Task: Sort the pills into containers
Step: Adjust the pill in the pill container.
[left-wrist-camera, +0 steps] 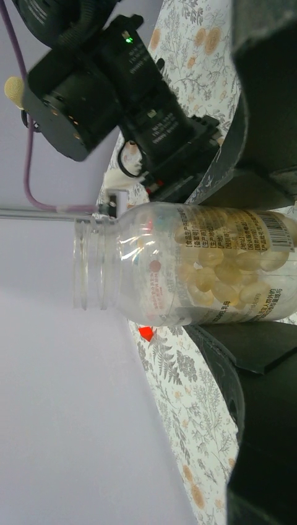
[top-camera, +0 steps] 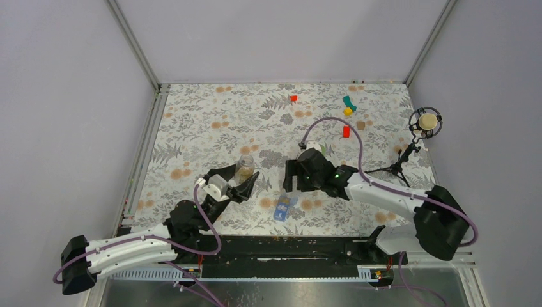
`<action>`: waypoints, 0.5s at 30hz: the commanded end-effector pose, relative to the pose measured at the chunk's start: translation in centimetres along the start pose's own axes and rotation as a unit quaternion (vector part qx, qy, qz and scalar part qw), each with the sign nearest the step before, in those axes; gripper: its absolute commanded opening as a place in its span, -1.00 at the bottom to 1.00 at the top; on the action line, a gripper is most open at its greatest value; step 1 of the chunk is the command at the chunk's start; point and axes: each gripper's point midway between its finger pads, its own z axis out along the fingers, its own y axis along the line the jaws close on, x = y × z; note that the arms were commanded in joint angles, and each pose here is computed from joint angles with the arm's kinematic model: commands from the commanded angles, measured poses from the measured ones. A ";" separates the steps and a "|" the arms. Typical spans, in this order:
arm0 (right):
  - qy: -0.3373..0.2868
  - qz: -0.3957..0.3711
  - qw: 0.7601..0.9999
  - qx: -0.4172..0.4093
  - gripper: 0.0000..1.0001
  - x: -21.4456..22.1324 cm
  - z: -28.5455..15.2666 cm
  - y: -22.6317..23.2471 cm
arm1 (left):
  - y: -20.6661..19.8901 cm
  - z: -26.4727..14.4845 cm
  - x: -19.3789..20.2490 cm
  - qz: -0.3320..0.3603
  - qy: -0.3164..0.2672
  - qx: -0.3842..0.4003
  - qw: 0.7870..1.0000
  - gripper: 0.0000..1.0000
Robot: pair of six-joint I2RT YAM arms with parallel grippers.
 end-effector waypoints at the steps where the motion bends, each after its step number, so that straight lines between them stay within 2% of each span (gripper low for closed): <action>1: -0.028 0.010 0.995 0.092 0.79 -1.1 -2.7 -5.4 | -0.6 0.0 -0.1 -0.021 -0.008 0.012 1.000 -1.00; 5: -0.048 0.014 0.982 0.181 0.80 -1.5 -5.1 -10.7 | -1.5 -0.1 0.6 -0.036 -0.001 0.033 0.999 -1.00; 8: -0.058 -0.008 0.969 0.238 0.98 -1.7 -6.1 -13.5 | -2.1 -0.1 1.3 -0.045 0.007 0.045 0.998 -1.00; 9: -0.060 -0.016 0.964 0.257 0.99 -1.7 -6.2 -14.4 | -2.3 -0.1 1.5 -0.049 0.009 0.049 0.998 -1.00; 15: -0.038 -0.013 0.953 0.301 0.99 -1.5 -4.9 -16.2 | -2.8 -0.2 2.2 -0.068 0.007 0.054 0.996 -1.00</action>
